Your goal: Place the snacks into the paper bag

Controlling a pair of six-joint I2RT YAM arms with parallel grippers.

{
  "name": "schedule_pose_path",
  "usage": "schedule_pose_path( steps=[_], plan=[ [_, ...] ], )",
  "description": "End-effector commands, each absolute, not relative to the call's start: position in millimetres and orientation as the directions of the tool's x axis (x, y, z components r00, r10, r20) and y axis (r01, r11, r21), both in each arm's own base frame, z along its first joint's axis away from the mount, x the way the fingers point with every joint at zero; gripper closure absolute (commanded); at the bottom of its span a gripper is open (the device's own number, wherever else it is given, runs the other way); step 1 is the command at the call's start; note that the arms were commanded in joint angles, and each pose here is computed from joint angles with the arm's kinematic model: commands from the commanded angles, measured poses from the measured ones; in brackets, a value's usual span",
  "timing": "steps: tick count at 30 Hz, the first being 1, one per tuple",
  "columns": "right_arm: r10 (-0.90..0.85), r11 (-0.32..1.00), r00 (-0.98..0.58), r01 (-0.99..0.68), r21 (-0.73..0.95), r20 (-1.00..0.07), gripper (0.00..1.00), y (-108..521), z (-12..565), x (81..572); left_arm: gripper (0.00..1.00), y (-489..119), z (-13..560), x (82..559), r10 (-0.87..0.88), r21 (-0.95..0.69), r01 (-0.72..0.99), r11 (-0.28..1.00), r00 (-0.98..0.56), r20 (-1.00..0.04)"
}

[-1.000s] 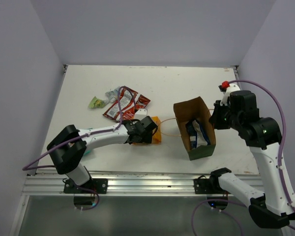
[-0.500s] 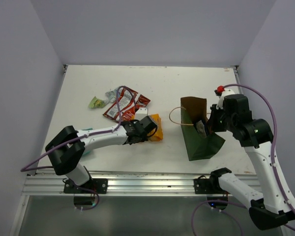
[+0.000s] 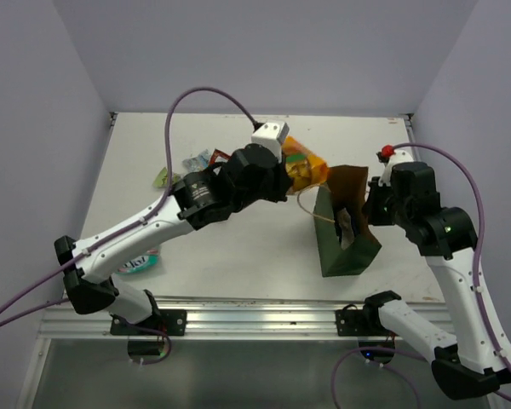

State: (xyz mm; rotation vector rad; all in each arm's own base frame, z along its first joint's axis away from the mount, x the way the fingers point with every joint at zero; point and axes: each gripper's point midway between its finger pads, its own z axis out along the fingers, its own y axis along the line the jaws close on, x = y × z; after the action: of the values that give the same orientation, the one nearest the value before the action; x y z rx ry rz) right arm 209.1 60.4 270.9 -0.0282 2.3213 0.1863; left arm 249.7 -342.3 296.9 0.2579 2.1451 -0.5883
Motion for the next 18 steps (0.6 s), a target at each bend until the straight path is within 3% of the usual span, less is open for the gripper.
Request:
schedule_pose_path(
  steps=[1,7,18],
  plan=[
    [0.044,0.992,-0.664,-0.063,0.114,-0.747,1.0,55,283,207,1.0,-401,441,202,-0.158,-0.451,0.677,0.581,-0.45,-0.879],
    [0.055,0.992,-0.661,-0.051,0.117,-0.748,1.0,54,284,206,1.0,-446,461,176,-0.176,-0.49,0.758,0.431,-0.462,-0.869],
    [0.069,0.993,-0.655,-0.031,0.117,-0.753,1.0,51,287,204,1.0,-480,377,174,-0.013,-0.483,0.741,0.466,-0.54,-0.841]
  ],
)
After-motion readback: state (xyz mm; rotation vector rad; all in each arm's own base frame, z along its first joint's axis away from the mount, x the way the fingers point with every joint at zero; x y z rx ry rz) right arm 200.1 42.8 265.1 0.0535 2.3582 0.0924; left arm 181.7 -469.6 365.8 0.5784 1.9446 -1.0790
